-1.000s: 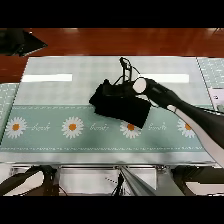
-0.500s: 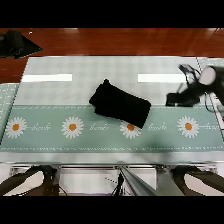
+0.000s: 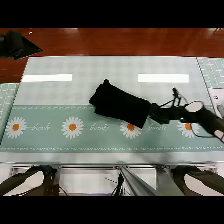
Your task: Fold the shirts.
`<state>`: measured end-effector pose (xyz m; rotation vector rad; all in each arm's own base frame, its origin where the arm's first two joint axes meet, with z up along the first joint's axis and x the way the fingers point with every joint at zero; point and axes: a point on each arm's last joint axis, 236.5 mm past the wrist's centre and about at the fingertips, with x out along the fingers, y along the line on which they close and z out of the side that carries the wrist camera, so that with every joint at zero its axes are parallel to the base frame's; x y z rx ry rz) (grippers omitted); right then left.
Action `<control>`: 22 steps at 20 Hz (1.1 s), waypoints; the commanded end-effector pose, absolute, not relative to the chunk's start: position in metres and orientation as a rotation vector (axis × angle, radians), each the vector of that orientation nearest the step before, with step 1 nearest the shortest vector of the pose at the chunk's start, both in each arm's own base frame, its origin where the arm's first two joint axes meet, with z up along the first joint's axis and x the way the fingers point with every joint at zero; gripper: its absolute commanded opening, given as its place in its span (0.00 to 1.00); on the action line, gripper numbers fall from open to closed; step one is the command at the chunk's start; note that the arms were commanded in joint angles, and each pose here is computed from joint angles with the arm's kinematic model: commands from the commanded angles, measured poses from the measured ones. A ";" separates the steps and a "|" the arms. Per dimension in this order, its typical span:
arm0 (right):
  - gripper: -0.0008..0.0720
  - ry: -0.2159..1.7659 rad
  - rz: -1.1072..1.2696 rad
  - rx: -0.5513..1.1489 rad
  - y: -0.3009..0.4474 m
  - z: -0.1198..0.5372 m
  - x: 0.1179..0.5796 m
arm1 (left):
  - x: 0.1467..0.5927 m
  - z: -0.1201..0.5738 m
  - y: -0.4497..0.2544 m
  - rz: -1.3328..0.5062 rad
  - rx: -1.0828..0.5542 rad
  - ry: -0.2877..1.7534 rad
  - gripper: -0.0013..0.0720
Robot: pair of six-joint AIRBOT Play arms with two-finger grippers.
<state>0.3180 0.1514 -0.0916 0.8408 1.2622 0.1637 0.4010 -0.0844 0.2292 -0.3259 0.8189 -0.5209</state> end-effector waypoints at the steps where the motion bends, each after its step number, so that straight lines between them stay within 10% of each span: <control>1: 0.54 1.165 0.077 0.937 0.181 -0.109 0.334 | 0.401 0.229 -0.084 -0.519 -0.326 0.818 0.05; 2: 0.18 1.147 0.089 0.922 0.184 -0.105 0.338 | 0.401 0.229 -0.084 -0.519 -0.326 0.818 0.05; 3: 0.05 1.123 0.121 0.894 0.184 -0.096 0.344 | 0.401 0.229 -0.084 -0.519 -0.326 0.818 0.05; 10: 0.05 0.859 0.166 0.715 0.065 0.088 0.363 | 0.413 0.206 -0.094 -0.542 -0.341 0.878 0.05; 22: 0.05 1.236 -0.813 0.638 -0.158 0.114 0.111 | 0.435 0.130 -0.163 -0.698 -0.270 1.019 0.05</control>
